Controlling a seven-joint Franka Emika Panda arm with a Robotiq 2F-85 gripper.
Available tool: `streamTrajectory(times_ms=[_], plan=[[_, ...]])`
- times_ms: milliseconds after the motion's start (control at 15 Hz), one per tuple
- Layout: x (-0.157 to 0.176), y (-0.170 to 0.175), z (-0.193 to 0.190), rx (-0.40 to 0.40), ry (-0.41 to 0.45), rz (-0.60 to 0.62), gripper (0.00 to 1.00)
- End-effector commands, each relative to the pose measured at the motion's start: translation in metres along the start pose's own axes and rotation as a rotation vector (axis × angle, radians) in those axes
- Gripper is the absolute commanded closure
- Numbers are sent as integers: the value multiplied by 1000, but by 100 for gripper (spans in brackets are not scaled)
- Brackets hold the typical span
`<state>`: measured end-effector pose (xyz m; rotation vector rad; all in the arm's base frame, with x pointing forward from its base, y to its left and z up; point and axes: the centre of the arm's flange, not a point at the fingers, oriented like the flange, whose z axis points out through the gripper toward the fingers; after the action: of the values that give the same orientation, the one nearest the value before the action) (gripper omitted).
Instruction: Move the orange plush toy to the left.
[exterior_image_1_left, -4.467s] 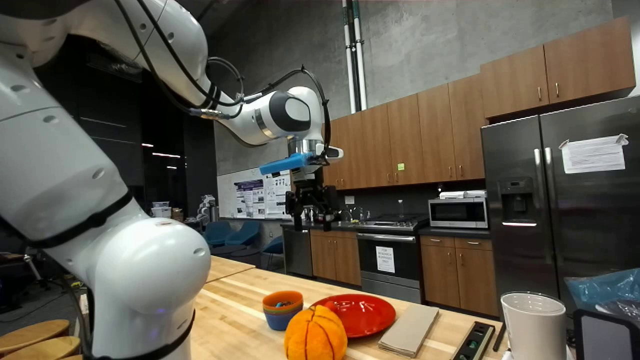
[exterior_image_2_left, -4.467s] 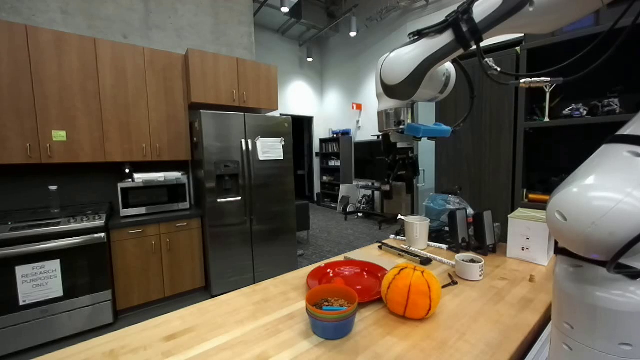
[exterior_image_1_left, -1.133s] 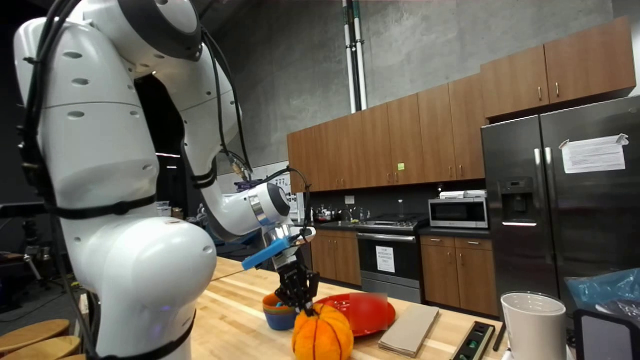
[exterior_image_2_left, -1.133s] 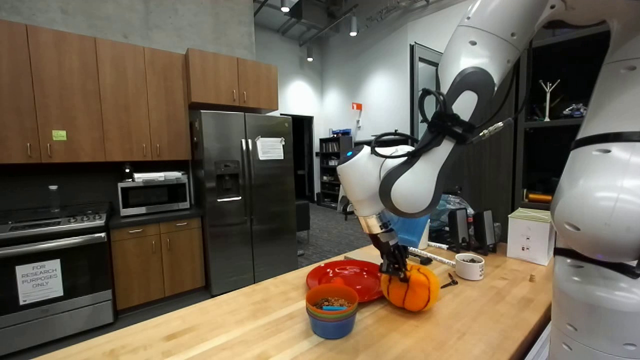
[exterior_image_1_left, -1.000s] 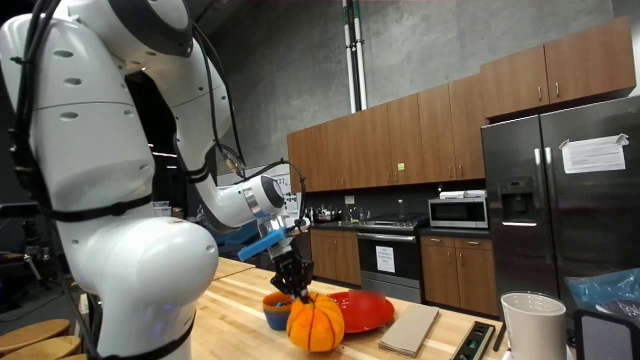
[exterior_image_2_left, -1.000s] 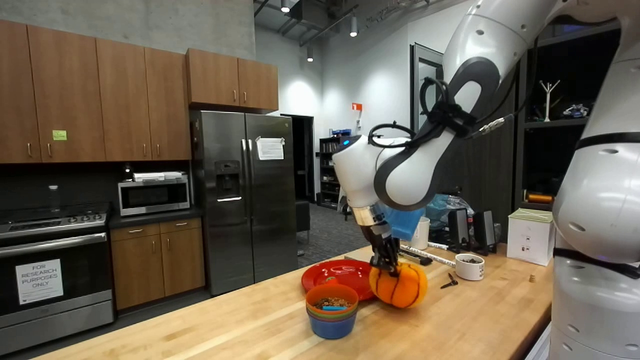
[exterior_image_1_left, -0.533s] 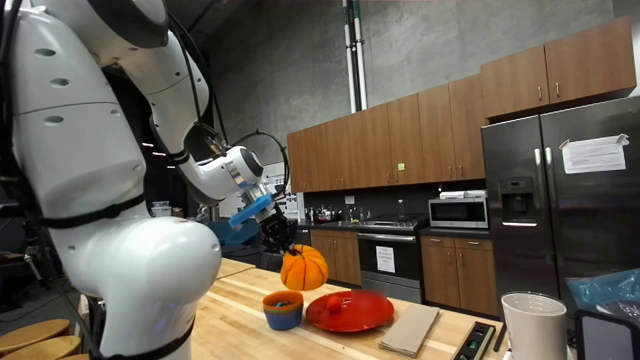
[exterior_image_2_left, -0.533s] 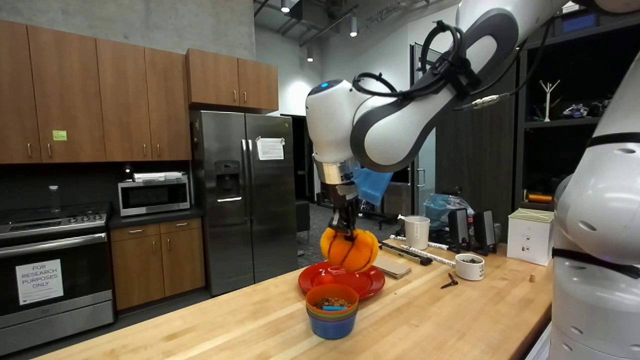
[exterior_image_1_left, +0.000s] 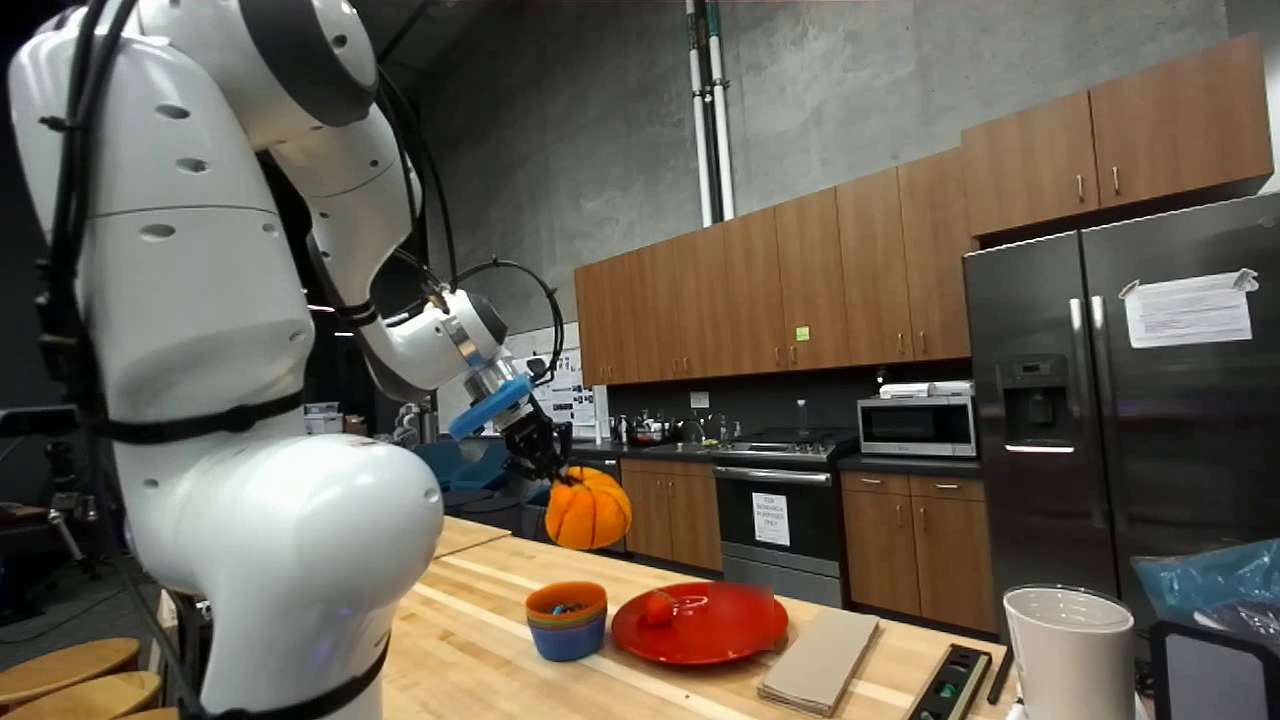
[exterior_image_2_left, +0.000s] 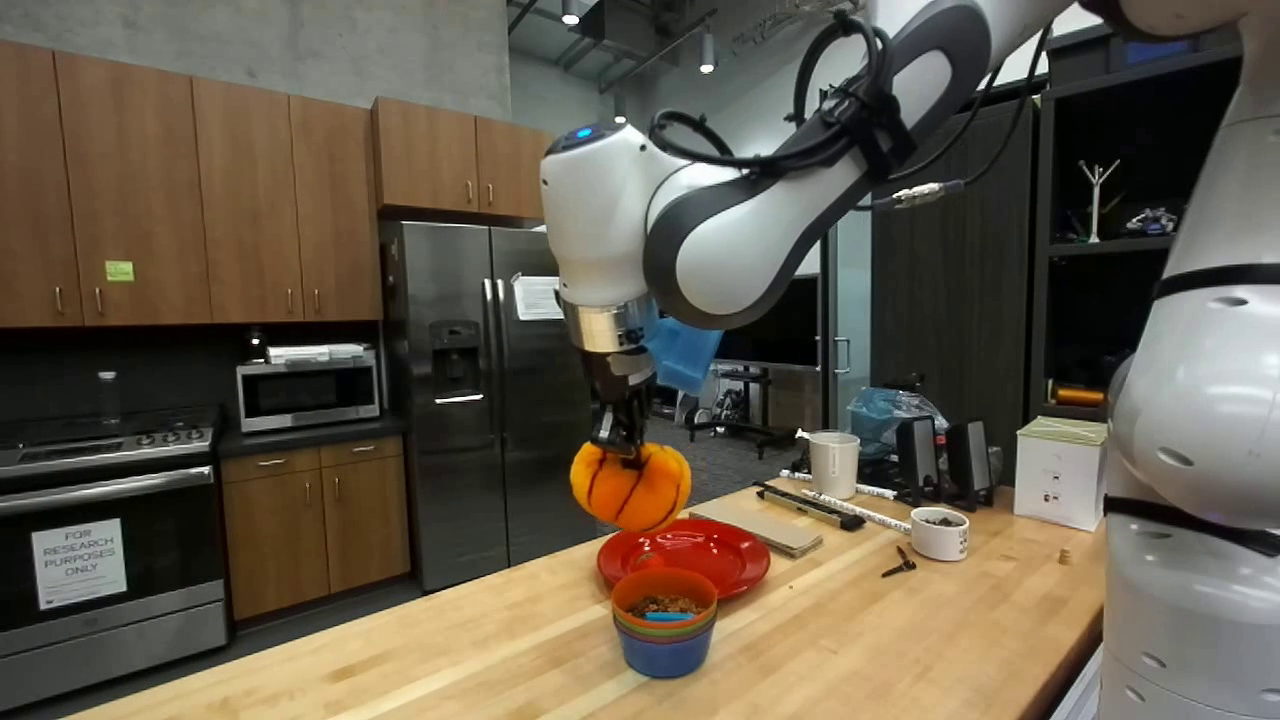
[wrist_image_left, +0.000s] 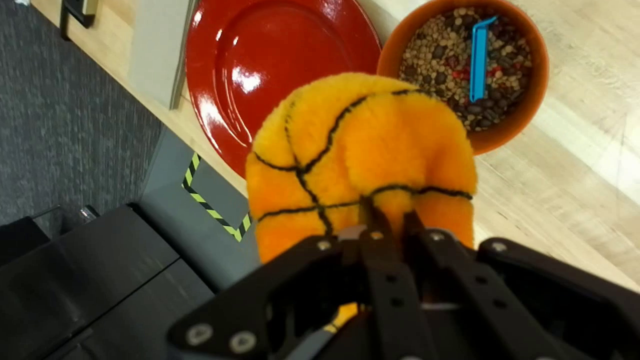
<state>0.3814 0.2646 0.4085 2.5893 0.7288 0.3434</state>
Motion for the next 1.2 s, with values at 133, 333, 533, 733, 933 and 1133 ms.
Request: streamTrajectory(times_ms=[133,333,533,733,933,1133], plan=[[48,-19,19,-4,-9,-68,98],[55,-34,38,-2,-25,-105,98],[55,-61,63,3,-56,-149,98],[52,-83,80,9,-78,-180,98],[52,-98,85,9,-83,-202,98],[51,-108,85,19,-96,-218,67]])
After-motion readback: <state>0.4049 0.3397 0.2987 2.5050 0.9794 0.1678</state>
